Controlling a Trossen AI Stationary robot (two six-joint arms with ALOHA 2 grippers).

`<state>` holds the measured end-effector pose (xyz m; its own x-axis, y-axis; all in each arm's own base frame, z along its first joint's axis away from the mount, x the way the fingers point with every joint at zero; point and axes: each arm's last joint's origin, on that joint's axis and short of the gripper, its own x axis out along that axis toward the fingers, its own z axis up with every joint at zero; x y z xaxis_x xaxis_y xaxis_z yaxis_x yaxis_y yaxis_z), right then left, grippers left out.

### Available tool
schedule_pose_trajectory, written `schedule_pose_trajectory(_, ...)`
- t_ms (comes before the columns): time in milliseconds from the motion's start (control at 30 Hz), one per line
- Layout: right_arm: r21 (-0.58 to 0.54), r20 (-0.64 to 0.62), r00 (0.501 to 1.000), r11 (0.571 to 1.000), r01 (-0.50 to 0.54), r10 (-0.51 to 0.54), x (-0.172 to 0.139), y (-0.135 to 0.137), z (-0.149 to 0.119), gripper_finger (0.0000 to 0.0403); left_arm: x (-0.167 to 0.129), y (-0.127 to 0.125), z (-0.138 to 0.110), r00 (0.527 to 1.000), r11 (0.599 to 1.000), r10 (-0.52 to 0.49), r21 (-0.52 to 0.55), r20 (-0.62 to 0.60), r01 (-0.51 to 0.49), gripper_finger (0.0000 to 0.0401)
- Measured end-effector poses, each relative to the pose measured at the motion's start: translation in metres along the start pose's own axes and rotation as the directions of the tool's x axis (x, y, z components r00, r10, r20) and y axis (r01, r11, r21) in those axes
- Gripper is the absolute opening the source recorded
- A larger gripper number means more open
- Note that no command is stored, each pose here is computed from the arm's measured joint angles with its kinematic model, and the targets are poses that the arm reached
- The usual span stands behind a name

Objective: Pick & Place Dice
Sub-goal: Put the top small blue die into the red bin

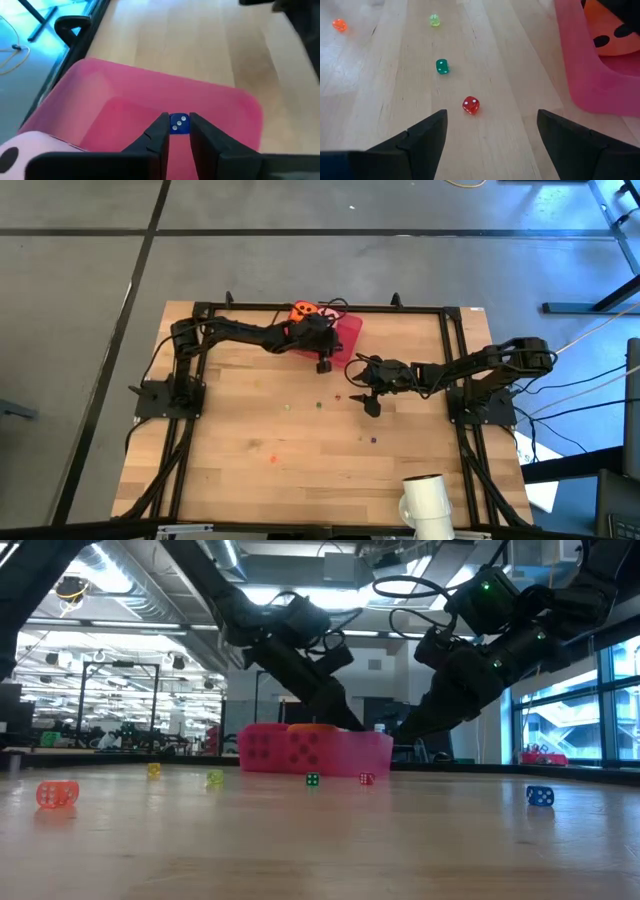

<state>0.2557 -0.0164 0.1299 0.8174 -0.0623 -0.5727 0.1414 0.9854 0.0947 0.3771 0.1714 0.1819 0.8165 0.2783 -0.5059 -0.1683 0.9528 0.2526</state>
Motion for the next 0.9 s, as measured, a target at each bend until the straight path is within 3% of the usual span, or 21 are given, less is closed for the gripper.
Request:
schedule_pose_trajectory(467, 0.0, 0.001, 1.0, 1.0, 0.0, 0.0, 0.0, 0.0, 0.0, 0.0306, 0.0, -0.005, 0.002, 1.0, 0.999, 0.013, 0.05, -0.008, -0.012, 0.014)
schedule_pose_trajectory(667, 0.0, 0.001, 1.0, 1.0, 0.0, 0.0, 0.0, 0.0, 0.0, 0.0306, 0.0, -0.008, 0.004, 0.994, 0.992, 0.104, 0.078, -0.037, -0.101, 0.0154)
schedule_pose_trajectory(900, 0.0, 0.001, 1.0, 1.0, 0.0, 0.0, 0.0, 0.0, 0.0, 0.0306, -0.001, -0.019, 0.007, 0.994, 0.994, 0.098, 0.054, -0.047, -0.096, 0.0148)
